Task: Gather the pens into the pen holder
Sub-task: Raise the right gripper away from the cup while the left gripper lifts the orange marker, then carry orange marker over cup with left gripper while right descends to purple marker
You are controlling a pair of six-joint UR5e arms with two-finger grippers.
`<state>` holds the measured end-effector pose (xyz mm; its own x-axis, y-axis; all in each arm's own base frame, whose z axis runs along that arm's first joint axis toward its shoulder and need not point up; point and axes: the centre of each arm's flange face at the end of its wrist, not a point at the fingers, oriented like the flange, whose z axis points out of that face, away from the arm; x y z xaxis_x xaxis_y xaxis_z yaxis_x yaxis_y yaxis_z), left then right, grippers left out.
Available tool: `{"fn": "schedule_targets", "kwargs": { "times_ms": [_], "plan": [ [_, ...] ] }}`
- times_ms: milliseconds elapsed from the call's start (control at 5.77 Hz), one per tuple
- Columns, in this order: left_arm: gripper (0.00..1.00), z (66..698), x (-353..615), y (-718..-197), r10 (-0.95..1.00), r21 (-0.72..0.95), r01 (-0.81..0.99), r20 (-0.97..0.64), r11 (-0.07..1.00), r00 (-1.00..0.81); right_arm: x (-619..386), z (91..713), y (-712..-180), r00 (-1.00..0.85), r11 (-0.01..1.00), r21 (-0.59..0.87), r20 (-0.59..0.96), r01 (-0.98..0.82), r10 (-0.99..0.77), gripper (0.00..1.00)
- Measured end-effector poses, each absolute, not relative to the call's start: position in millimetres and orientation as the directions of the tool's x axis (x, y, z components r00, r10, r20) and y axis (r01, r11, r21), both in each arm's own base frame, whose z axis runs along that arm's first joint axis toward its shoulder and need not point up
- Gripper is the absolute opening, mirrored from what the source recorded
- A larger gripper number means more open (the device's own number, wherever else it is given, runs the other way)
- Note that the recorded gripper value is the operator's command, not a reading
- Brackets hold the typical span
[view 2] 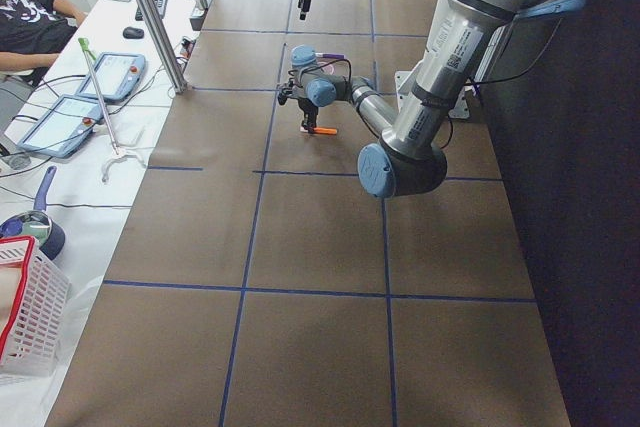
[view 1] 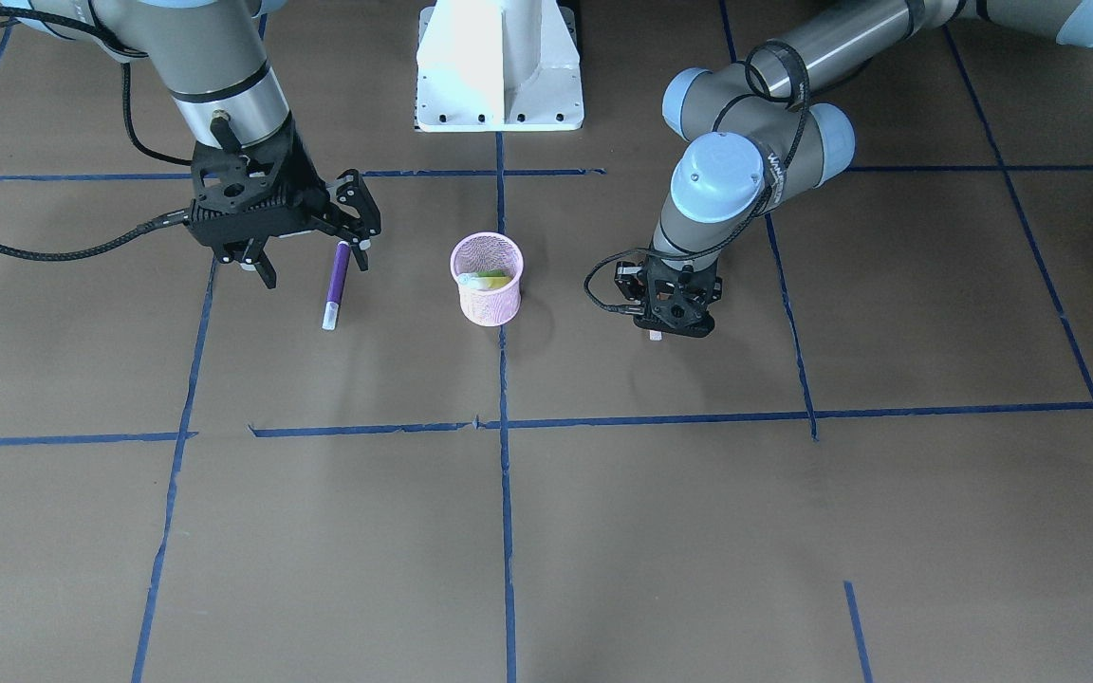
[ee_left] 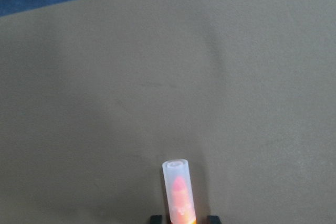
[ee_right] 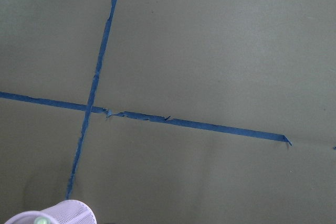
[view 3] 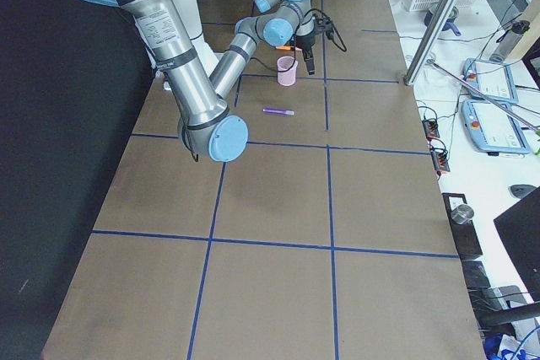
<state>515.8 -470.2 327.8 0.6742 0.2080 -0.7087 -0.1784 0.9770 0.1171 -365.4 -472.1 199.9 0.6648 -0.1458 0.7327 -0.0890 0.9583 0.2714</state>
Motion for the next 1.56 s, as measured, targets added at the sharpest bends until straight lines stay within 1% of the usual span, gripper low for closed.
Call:
{"fn": "schedule_targets", "kwargs": {
  "times_ms": [173,347,693,1040,1213,1560],
  "plan": [
    [0.07,328.1,515.9,-470.2,0.208,0.117,-0.179,-0.708,0.977,0.674,-363.5,200.2,-473.4,0.666,0.959,0.271,0.732,-0.089,-0.145,1.0],
    [0.01,328.6,515.9,-470.3,0.208,0.116,-0.179,-0.708,0.977,0.675,-361.4,200.2,-474.7,0.666,0.959,0.27,0.732,-0.091,-0.143,1.0],
    [0.0,322.1,507.8,-476.2,0.204,0.125,-0.164,-0.713,0.978,0.671,-355.5,203.2,-480.0,0.67,0.96,0.261,0.731,-0.099,-0.13,1.0],
    [0.0,289.0,467.5,-496.4,0.197,0.177,-0.097,-0.74,0.98,0.644,-359.9,227.5,-484.7,0.712,0.977,0.199,0.697,-0.072,-0.09,1.0],
    [0.0,265.8,451.6,-501.3,0.207,0.221,-0.058,-0.748,0.974,0.63,-369.1,248.3,-487.3,0.733,0.988,0.15,0.677,-0.041,-0.072,1.0],
    [0.0,210.3,428.9,-504.3,0.27,0.374,0.063,-0.766,0.925,0.584,-395.0,293.1,-478.4,0.766,0.997,0.076,0.639,0.017,-0.062,1.0]
  ]
}}
